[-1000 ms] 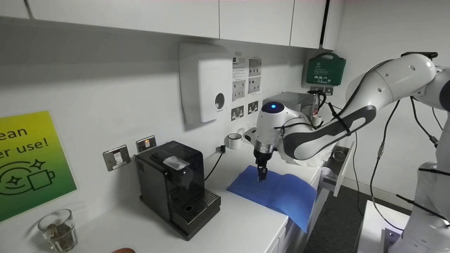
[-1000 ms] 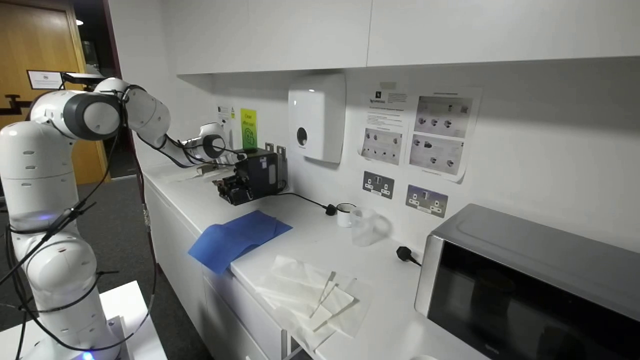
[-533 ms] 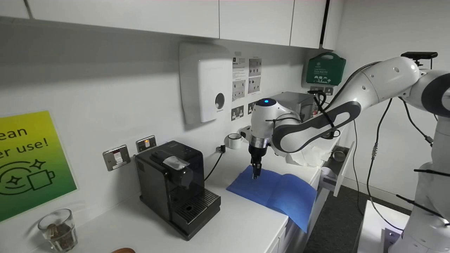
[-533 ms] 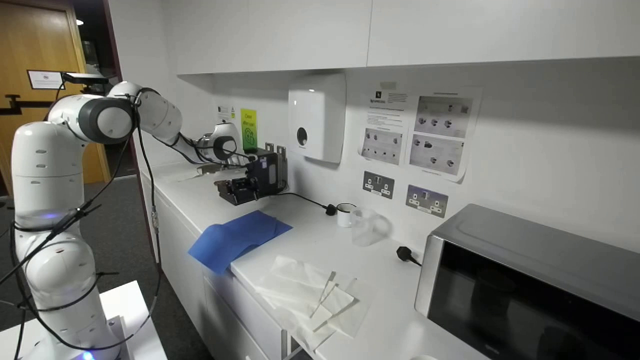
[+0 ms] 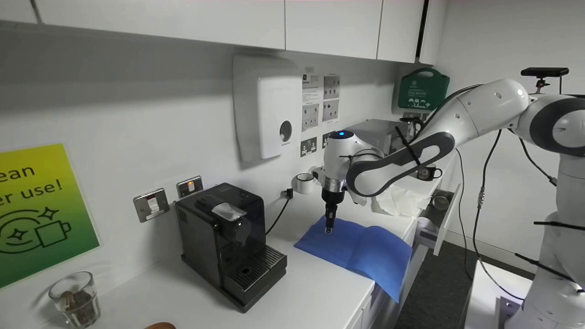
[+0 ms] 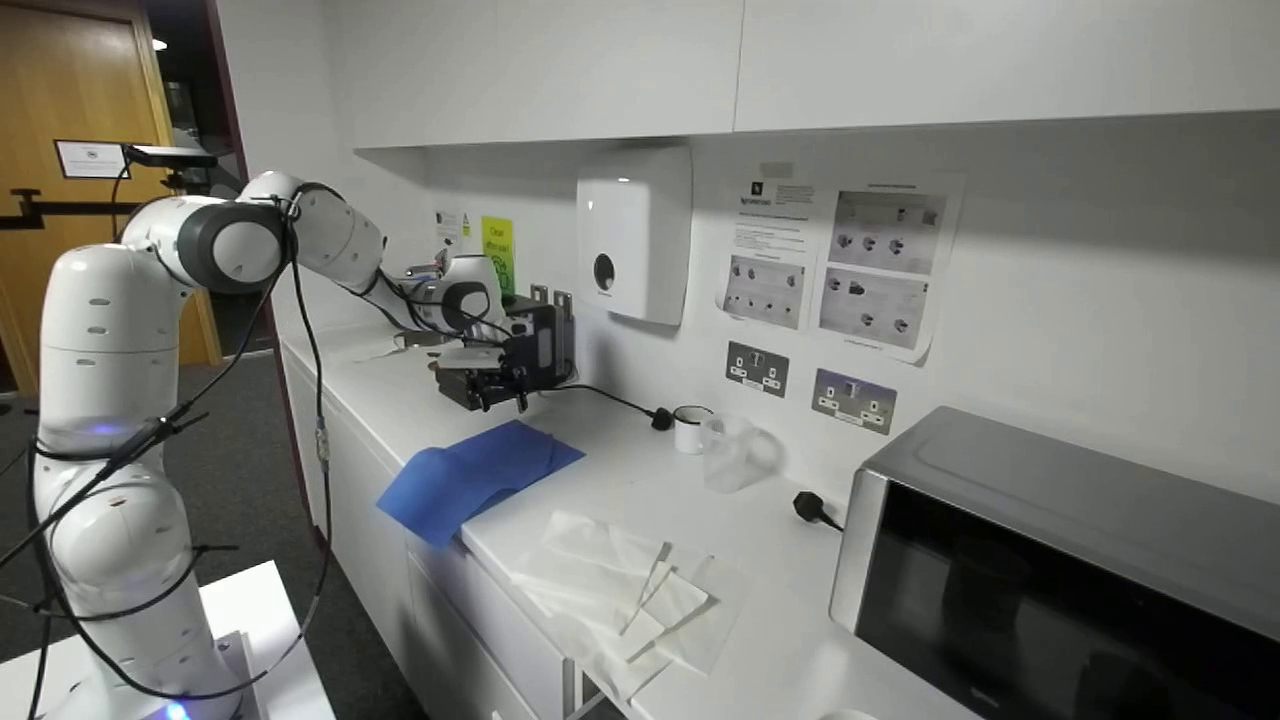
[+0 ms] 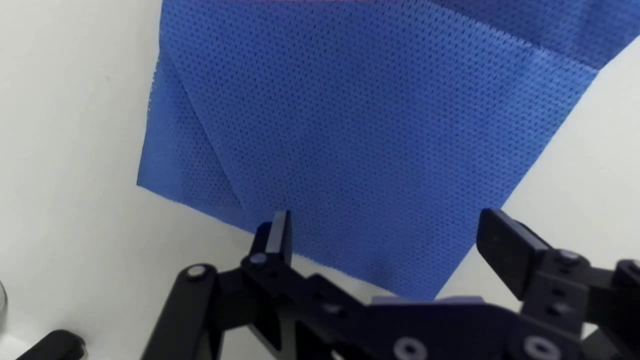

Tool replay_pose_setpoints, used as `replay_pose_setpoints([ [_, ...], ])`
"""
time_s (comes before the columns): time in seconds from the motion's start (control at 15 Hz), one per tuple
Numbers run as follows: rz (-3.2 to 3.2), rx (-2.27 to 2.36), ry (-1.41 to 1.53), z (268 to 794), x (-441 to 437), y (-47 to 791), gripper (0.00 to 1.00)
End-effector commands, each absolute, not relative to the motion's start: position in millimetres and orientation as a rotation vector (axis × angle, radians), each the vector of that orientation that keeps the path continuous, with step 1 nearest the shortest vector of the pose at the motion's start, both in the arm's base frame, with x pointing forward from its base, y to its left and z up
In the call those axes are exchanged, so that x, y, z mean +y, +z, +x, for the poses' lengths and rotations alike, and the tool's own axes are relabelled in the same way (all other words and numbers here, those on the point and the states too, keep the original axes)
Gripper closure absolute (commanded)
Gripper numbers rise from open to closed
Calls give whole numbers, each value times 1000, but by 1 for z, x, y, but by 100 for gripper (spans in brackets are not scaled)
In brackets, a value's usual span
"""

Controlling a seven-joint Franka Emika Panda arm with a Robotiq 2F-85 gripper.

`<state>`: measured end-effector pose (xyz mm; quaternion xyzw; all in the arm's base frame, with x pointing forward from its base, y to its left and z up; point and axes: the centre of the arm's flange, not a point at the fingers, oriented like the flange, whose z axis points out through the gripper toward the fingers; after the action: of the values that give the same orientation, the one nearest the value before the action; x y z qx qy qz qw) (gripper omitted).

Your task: Unfold the blue towel once

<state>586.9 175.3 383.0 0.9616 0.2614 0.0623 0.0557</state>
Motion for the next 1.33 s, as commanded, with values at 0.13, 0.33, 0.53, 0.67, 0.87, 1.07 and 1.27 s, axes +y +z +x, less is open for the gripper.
replay_pose_setpoints([
  [0.13, 2994, 653, 139, 607, 166, 367, 0],
  [0.33, 3022, 601, 119, 611, 163, 358, 0],
  [0.53, 3051, 566, 97, 614, 159, 349, 0],
  [0.67, 3061, 548, 72, 615, 156, 344, 0],
  [0.87, 3078, 521, 44, 618, 152, 337, 0],
  [1.07, 3088, 506, 25, 620, 150, 332, 0],
  [1.27, 3095, 485, 8, 623, 152, 330, 0],
])
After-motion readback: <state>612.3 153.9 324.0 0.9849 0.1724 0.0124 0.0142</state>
